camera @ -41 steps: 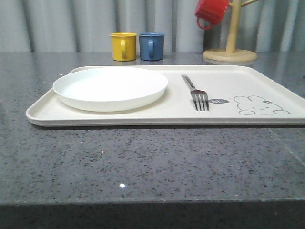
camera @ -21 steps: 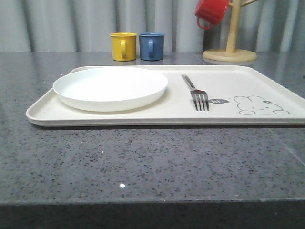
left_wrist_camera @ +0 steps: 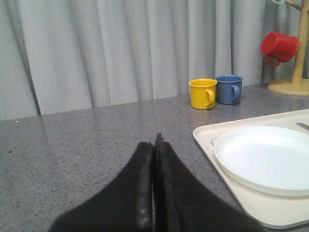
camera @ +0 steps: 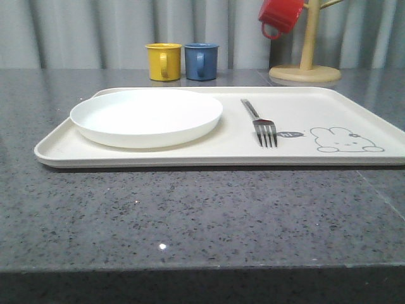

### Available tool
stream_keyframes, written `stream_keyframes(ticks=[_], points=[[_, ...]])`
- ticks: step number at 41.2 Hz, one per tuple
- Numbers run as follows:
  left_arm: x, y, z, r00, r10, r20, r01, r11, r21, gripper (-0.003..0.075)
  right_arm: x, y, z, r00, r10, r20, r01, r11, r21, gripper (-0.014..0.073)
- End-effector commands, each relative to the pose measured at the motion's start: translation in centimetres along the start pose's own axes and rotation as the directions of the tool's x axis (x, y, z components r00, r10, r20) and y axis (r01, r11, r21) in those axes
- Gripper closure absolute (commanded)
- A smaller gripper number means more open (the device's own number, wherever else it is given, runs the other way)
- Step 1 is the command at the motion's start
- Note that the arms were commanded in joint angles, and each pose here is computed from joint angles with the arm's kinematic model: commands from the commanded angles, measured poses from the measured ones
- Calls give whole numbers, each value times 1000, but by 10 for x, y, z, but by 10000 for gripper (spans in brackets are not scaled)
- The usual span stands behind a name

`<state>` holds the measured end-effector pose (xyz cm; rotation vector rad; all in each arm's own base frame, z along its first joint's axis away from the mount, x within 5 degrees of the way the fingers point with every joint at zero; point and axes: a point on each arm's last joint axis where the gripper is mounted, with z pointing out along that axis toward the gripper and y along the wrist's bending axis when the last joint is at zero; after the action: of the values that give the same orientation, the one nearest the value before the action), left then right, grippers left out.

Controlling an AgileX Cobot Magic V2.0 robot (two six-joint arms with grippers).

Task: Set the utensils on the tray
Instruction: 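Grasp the metal chopsticks with the right gripper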

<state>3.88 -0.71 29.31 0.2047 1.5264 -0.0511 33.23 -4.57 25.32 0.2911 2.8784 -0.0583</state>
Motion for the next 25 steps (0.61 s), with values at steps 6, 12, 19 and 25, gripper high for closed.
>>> stream_keyframes(ticks=[6,12,19,25], points=[[-14,1,-1,996,-22,85,23,1000,-7,739,3,-4,-52,989,4,148,-3,1000,-9,582],[-14,1,-1,996,-22,85,23,1000,-7,739,8,3,-80,985,14,174,-5,998,-55,582],[-14,1,-1,996,-22,85,23,1000,-7,739,12,26,-104,989,-5,150,23,993,-115,582],[-14,1,-1,996,-22,85,23,1000,-7,739,16,59,-109,987,-38,159,64,986,-157,582]])
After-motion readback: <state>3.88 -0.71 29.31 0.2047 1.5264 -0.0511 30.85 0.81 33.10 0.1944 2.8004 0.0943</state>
